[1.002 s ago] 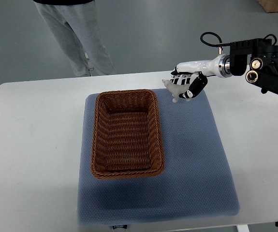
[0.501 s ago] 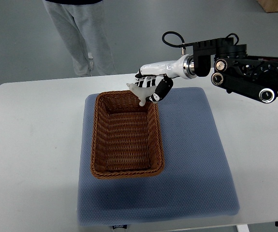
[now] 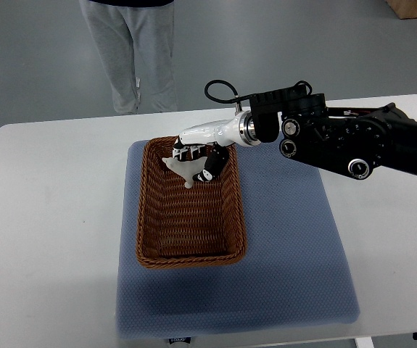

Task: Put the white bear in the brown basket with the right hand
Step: 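Lift the bear with the right hand and carry it over the basket, then lower the bear into the basket and open the right hand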

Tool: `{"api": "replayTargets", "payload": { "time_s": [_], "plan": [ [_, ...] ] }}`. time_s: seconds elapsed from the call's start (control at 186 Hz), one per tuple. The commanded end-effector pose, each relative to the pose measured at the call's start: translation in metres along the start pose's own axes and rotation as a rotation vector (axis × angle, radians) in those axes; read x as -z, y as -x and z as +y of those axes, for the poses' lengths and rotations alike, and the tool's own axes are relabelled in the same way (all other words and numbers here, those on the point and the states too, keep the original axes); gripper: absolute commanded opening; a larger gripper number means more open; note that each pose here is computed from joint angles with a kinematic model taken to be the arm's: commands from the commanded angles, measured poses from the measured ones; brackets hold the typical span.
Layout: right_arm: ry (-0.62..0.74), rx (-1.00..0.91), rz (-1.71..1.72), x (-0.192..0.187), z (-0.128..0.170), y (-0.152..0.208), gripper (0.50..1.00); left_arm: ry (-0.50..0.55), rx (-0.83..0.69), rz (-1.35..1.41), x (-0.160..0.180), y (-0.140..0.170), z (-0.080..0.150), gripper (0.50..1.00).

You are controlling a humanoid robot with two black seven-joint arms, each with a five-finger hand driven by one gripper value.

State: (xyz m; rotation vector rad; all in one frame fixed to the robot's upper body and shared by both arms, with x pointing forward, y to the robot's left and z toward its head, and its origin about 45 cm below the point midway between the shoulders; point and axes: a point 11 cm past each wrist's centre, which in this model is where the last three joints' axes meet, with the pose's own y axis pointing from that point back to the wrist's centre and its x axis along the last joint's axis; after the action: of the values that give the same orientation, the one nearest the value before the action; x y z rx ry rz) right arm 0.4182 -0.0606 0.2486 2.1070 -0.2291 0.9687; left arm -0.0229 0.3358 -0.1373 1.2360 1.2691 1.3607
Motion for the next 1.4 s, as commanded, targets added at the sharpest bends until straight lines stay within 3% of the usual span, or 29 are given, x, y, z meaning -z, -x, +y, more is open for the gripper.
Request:
{"api": "replayTargets", "payload": {
  "time_s": [0.0,0.717,0.792,0.841,0.959,1.186,1.396],
  "plan": [
    [0.012,0.013,-0.017,-0.005,-0.006,0.009,0.566,0.000,0.000,0.000,0.000,0.000,0.000,1.000],
    [0.055,0.045,-0.004,-0.019,-0.020,0.034,0.584,-0.002,0.001,0.000,0.000,0.000,0.000,1.000],
    [0.055,0.046,-0.005,-0.019,-0.020,0.035,0.613,0.000,0.000,0.000,0.000,0.000,0.000,1.000],
    [0.055,0.046,-0.007,-0.019,-0.020,0.035,0.670,-0.002,0.000,0.000,0.000,0.000,0.000,1.000],
    [0.052,0.039,-0.005,-0.018,-0.020,0.034,0.752,0.000,0.000,0.000,0.000,0.000,0.000,1.000],
    [0.046,0.038,-0.005,-0.016,-0.020,0.032,0.795,0.000,0.000,0.000,0.000,0.000,0.000,1.000],
    [0.032,0.025,-0.019,-0.015,-0.014,0.023,0.907,0.000,0.000,0.000,0.000,0.000,0.000,1.000]
  ]
}}
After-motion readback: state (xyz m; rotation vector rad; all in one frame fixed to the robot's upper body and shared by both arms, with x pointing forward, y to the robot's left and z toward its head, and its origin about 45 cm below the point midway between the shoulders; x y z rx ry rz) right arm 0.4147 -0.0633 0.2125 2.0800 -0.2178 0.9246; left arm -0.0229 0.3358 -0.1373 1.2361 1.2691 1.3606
